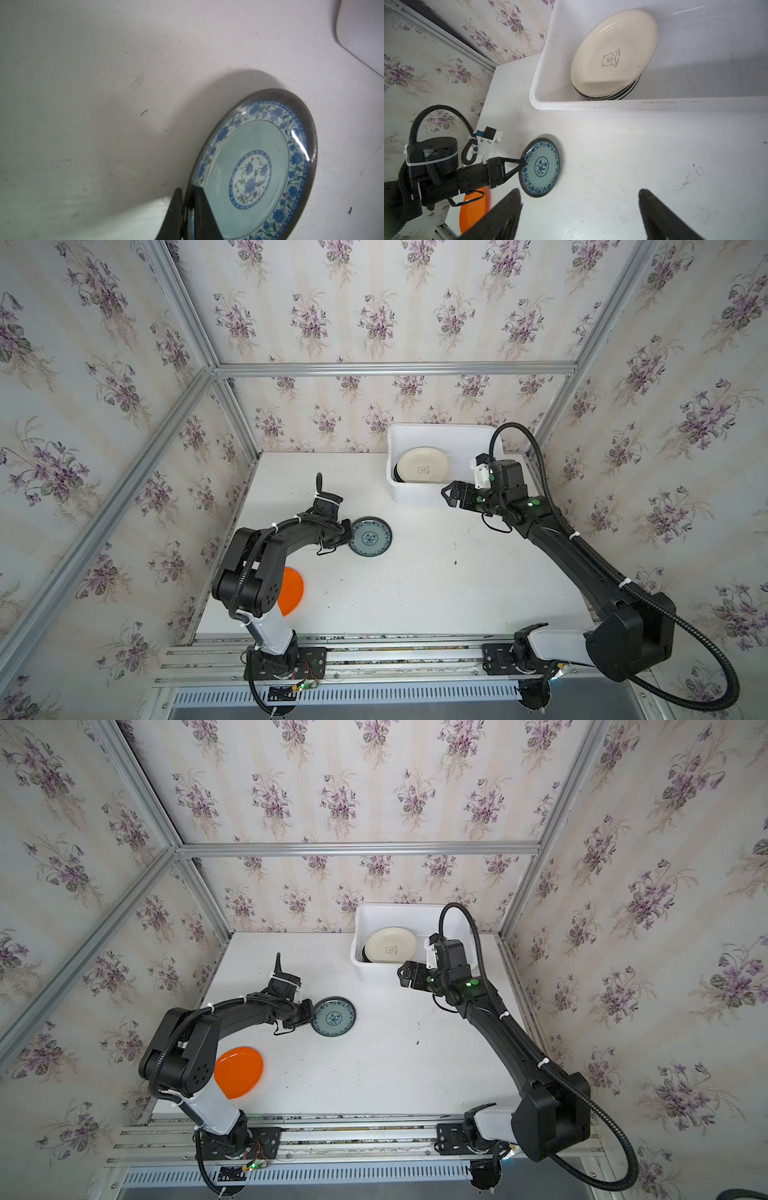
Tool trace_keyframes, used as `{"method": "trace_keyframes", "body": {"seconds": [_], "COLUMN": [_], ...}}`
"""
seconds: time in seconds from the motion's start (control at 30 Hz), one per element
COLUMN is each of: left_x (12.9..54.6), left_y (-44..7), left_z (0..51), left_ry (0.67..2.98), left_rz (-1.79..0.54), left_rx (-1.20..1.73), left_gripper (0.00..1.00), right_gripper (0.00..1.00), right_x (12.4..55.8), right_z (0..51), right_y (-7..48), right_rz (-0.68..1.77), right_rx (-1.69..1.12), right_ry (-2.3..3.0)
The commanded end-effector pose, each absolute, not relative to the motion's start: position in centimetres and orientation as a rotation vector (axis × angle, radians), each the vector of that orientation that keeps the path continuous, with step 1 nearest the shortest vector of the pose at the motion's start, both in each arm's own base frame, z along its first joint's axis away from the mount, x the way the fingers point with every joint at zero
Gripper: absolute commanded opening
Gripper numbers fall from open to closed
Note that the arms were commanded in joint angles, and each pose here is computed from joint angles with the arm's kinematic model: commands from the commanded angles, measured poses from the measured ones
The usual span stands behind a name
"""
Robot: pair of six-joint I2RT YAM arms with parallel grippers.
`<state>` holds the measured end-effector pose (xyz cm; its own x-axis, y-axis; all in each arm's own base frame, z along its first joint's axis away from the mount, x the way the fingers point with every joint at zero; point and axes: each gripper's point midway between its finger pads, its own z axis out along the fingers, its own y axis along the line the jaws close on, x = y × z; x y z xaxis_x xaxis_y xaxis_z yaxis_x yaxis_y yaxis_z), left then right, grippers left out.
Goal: Place the plates into the plastic bin on the countertop
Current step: 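Close the left gripper on the blue plate's rim and lift it on edge, then carry the blue plate toward the right gripper and close the right gripper on it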
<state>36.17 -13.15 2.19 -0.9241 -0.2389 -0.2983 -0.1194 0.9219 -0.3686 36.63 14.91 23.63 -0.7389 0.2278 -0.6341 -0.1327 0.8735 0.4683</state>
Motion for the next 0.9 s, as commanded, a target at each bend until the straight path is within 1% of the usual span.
{"method": "trace_keyframes", "body": {"seconds": [0.0, 0.03, 0.1, 0.3, 0.6, 0.87], "left_x": [35.7, 35.8, 36.1, 36.8, 38.2, 39.7], "left_y": [-12.7, -12.9, -13.3, -14.7, -18.2, -20.5], "left_z": [2.0, 2.3, 3.0, 5.8, 12.4, 16.1], "left_ry": [2.764, 2.755, 2.738, 2.676, 2.509, 2.423], "left_rz": [-0.438, -0.445, -0.47, -0.569, -0.827, -0.911], "left_rx": [-0.266, -0.263, -0.254, -0.231, -0.179, -0.148], "left_gripper": [0.03, 0.01, 0.0, 0.0, 0.0, 0.0], "right_gripper": [0.91, 0.91, 0.92, 0.93, 0.94, 0.93], "right_x": [36.7, 36.6, 36.5, 36.4, 36.4, 36.0], "right_z": [23.7, 23.6, 23.3, 22.7, 22.1, 22.4], "right_y": [14.3, 14.2, 14.2, 14.9, 17.2, 16.5], "right_rz": [0.618, 0.619, 0.638, 0.73, 0.951, 0.895], "right_rx": [0.087, 0.09, 0.101, 0.125, 0.117, 0.091], "right_ry": [2.302, 2.303, 2.309, 2.316, 2.314, 2.296]}}
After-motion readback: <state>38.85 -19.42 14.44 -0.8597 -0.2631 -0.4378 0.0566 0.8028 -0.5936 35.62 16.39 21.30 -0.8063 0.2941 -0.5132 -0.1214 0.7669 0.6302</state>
